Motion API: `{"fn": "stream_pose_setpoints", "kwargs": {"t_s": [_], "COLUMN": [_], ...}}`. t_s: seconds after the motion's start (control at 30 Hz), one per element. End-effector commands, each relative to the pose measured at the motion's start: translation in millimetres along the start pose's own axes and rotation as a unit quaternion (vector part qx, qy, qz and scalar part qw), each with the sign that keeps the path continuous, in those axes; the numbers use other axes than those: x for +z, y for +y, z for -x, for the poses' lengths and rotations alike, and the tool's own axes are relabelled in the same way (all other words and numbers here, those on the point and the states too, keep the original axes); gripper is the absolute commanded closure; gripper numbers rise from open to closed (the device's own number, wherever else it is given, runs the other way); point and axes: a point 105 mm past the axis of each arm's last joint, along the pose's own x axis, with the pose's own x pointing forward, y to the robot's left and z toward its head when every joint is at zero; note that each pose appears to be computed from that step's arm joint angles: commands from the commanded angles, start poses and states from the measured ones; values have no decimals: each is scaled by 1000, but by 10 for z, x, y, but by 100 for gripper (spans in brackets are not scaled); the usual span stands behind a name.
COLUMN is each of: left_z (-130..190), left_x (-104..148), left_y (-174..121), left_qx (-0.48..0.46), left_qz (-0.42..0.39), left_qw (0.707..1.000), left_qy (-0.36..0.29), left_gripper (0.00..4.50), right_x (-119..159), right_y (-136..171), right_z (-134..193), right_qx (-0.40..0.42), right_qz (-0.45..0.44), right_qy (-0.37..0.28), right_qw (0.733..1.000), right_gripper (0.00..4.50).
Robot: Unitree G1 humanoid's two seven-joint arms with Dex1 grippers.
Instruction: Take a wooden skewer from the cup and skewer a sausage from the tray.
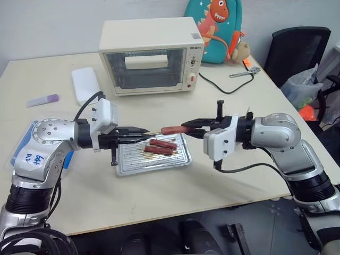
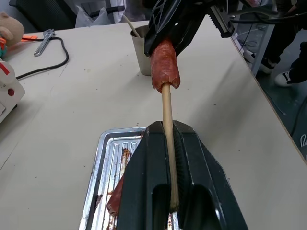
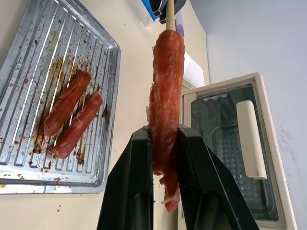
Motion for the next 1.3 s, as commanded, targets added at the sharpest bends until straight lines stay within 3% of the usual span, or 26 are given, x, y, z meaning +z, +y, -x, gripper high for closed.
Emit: {"fn": "stream_pose_setpoints", "kwargs": {"t_s": [0.03, 0.17, 0.37, 0.63, 0.9, 1.0, 1.17, 1.23, 1.3], "left_z": [30, 67, 180, 612, 1272, 1660, 2306, 2395, 2437], "left_x": [102, 65, 17, -41, -123, -207, -479, -560, -601], "left_y": [24, 20, 35, 56, 59, -2, -166, -180, -137], "left_qx": [10, 12, 30, 155, 356, 437, 540, 548, 556], "left_qz": [-28, -31, -36, -46, -56, -52, -14, -5, 4], "left_qw": [1000, 999, 999, 985, 925, 884, 816, 810, 806], "left_qy": [-9, 2, 21, 61, 120, 155, 204, 211, 204], "left_gripper": [450, 450, 450, 450, 450, 450, 450, 450, 450], "right_x": [111, 102, 54, 46, 92, 149, 251, 268, 274], "right_y": [-101, -132, -167, -436, -691, -699, -732, -757, -773], "right_z": [13, 24, 100, 385, 451, 421, 366, 344, 328], "right_qx": [-17, -25, -31, -31, -13, 5, 27, 28, 27], "right_qz": [15, 23, 15, -169, -325, -358, -403, -413, -416], "right_qy": [-19, -14, -1, -35, -91, -113, -143, -146, -146], "right_qw": [1000, 999, 999, 984, 941, 927, 904, 898, 897], "right_gripper": [333, 226, 226, 226, 226, 179, 50, 2, 2]}}
